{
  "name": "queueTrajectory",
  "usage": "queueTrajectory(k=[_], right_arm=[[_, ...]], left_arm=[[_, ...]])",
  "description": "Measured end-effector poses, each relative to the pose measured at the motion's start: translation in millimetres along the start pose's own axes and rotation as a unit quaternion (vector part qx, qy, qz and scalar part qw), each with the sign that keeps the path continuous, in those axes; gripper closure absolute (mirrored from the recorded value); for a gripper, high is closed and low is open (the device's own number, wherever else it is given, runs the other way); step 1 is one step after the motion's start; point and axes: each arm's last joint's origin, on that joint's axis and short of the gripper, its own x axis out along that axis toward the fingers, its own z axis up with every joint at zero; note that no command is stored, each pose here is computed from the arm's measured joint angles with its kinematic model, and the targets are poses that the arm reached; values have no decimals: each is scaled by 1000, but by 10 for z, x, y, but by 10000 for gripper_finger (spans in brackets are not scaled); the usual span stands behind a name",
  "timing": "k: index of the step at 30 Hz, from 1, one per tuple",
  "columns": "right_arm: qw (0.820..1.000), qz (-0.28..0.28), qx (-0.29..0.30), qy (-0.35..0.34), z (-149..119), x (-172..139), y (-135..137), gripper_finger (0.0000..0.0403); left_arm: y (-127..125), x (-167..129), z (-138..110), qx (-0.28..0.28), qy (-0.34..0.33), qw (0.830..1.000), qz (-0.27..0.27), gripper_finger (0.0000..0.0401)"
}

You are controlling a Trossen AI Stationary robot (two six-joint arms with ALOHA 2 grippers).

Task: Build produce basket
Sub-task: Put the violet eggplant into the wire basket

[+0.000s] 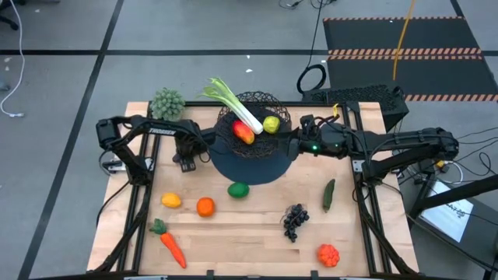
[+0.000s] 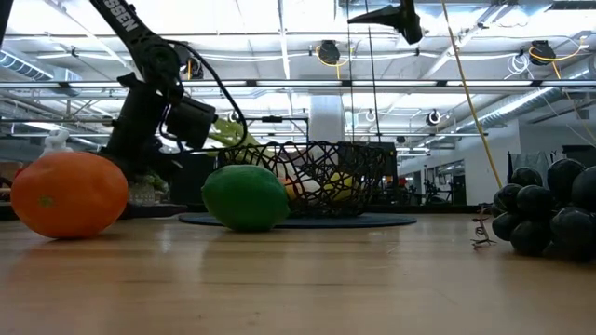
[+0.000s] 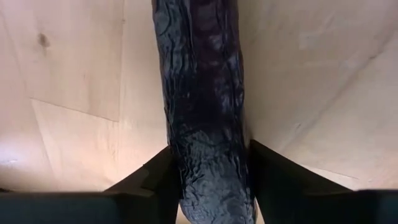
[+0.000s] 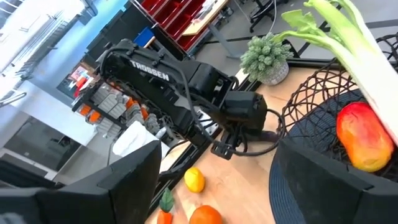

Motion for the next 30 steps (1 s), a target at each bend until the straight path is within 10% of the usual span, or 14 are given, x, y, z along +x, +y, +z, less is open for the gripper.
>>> queueTrajectory(k=[17, 30], right_arm=[[1000, -10, -25, -10, -31, -14, 24, 90], [999, -16, -28, -4, -41, -14, 11, 90]], left_arm=[[-189, -541, -600, -83, -50, 992, -84, 241], [-519, -985, -1070, -200, -225, 924, -234, 239]])
